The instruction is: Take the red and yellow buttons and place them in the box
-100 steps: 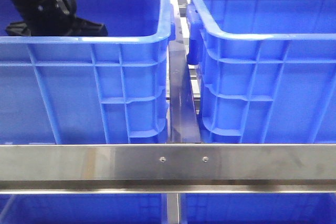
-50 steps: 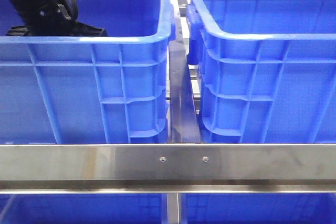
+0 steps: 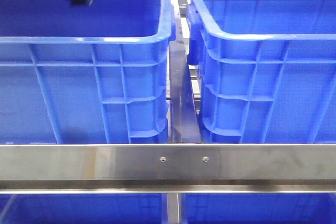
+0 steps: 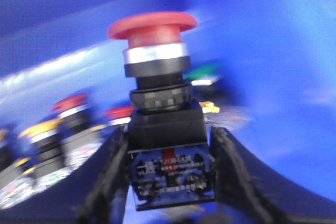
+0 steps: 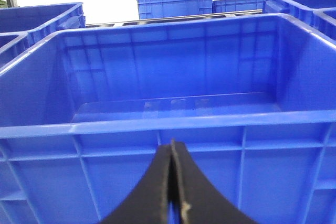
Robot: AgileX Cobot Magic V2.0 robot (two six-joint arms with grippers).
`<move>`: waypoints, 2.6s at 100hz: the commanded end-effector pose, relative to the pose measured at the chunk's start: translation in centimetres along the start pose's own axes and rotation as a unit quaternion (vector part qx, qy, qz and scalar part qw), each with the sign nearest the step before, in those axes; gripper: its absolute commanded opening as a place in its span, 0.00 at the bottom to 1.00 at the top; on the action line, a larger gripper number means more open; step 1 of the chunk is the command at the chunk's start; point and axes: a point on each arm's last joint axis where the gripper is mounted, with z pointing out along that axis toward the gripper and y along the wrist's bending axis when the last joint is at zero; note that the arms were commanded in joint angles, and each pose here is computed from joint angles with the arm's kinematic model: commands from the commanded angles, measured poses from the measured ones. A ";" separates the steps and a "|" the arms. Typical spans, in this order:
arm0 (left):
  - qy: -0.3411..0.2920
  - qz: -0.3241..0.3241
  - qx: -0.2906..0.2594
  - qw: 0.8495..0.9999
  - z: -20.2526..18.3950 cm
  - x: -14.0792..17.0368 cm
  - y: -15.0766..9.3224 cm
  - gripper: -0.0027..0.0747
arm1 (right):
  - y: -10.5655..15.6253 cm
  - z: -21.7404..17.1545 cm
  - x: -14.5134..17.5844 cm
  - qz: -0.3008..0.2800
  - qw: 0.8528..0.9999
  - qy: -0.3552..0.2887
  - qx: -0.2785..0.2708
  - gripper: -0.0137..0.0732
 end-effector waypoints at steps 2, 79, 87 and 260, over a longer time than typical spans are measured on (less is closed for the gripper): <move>-0.079 0.033 0.035 0.996 -4.7 -1.3 -2.6 0.01 | 0.1 -0.3 -1.6 -0.005 0.998 -0.064 -0.006 0.08; -0.109 0.181 0.196 0.958 -10.6 2.6 -13.6 0.01 | 0.8 -1.5 -7.9 0.007 0.995 -0.096 -0.012 0.08; -0.110 0.181 0.196 0.957 -10.6 2.6 -13.6 0.01 | 1.1 -1.5 -10.2 0.007 0.997 -0.070 -0.012 0.08; -0.110 0.181 0.196 0.957 -10.6 2.6 -13.6 0.01 | 8.8 14.6 -14.5 0.372 0.807 0.305 -0.342 0.66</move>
